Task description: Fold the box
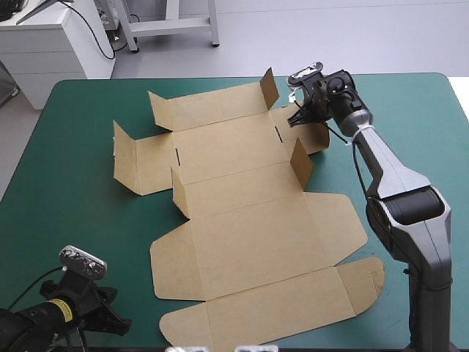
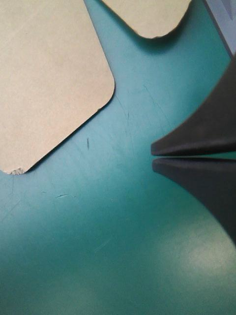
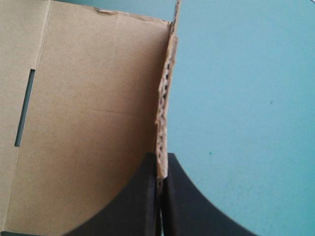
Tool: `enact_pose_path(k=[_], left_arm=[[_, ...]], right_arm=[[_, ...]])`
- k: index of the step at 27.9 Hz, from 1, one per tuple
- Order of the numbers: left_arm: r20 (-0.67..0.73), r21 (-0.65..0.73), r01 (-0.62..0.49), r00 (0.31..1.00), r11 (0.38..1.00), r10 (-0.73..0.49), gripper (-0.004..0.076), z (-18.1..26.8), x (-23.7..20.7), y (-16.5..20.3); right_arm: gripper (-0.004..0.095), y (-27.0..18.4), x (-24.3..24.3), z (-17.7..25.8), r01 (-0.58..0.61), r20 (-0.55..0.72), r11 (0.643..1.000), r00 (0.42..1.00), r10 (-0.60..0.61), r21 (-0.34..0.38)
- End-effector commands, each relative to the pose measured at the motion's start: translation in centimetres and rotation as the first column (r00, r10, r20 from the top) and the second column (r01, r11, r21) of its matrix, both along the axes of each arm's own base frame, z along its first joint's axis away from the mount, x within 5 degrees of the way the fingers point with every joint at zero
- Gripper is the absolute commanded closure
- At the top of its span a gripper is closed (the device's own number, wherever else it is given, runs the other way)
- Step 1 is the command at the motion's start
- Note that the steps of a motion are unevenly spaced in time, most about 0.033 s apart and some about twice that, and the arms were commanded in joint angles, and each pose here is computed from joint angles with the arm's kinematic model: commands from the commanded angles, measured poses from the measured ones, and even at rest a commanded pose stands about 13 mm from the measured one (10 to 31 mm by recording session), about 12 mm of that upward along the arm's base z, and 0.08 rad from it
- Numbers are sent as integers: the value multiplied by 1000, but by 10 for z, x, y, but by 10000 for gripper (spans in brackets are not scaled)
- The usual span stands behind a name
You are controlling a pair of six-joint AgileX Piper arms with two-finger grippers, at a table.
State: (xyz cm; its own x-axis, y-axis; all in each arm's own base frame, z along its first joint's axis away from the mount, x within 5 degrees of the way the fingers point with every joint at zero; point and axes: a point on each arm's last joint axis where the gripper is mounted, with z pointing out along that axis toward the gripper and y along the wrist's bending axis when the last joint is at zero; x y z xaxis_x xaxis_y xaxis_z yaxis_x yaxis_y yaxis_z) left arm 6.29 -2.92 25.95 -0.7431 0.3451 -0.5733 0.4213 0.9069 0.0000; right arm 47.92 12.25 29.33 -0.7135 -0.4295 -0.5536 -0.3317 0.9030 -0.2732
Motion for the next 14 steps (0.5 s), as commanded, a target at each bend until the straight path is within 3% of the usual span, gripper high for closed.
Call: enact_pose_path(k=[1,7,14], left_arm=[[44,-35,5,999,999,-4,731,9,4,-3],[44,-35,5,999,999,-4,731,9,4,-3],[42,-36,5,999,999,-4,731,9,4,-3]], right_arm=[[928,-4,-10,52,-31,136,999,990,34,-22],[929,3,-11,56,-148,141,989,979,149,-23],[929,19,-9,62,-382,232,922,893,386,-63]])
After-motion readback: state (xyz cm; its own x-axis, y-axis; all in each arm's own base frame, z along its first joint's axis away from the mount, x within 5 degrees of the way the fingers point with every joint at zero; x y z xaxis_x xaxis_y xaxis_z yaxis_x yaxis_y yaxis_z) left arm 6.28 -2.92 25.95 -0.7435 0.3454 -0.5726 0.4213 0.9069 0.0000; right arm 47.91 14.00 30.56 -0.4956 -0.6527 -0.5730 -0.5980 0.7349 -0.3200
